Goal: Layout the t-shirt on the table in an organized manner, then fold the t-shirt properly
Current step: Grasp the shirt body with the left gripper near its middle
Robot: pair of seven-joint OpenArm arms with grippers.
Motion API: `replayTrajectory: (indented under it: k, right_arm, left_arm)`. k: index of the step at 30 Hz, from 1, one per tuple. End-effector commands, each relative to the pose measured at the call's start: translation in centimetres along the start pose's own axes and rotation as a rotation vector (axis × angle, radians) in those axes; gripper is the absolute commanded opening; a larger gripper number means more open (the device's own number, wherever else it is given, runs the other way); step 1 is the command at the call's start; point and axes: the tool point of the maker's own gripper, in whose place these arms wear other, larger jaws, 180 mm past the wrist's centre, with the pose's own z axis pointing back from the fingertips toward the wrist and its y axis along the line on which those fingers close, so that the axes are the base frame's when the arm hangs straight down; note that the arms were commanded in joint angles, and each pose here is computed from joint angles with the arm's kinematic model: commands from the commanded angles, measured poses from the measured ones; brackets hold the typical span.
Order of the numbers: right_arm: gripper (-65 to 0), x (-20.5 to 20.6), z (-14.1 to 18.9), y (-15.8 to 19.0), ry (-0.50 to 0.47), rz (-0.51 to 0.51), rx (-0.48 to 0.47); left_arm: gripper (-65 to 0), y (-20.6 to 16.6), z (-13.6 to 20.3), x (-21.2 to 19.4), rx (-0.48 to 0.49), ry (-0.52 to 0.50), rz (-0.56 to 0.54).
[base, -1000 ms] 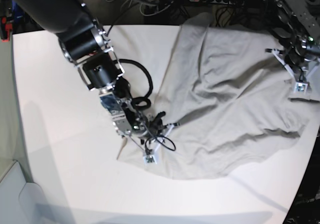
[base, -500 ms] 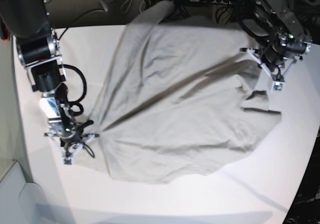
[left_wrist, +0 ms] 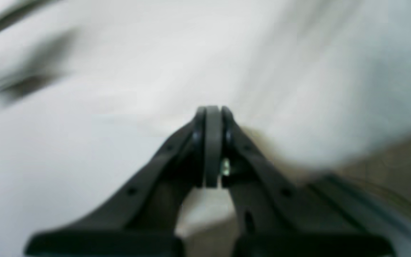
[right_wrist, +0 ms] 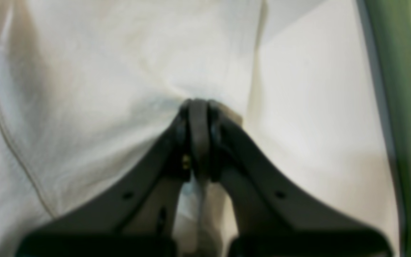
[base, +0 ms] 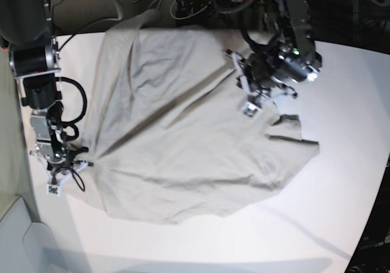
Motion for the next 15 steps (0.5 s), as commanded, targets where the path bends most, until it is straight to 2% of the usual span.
replayTrajectory:
  k: [1,4,7,15]
  right_arm:
    - [-64.6,-0.9,0.0,-0.6,0.061,-0.009,-0.017]
    - [-64.6,-0.9,0.0,-0.3,0.06,-0.01,-0.012]
    - [-64.6,-1.0,0.0,0.8,0.061,-0.01,0.005]
    - [-64.6,-1.1,0.0,0.9,0.064,-0.01,0.007]
  left_arm:
    - [-64.9,-1.2,0.1,1.3,-0.023,-0.037,-0.03]
    - [-64.9,-5.5,-0.8,1.5,-0.12,-0.019,-0.125]
    - [-64.9,-8.0,-2.2,1.0,-0.18,0.027,-0.192]
    - [-64.9,-7.2,-5.7,-1.7,-0.16,0.202,-0.253]
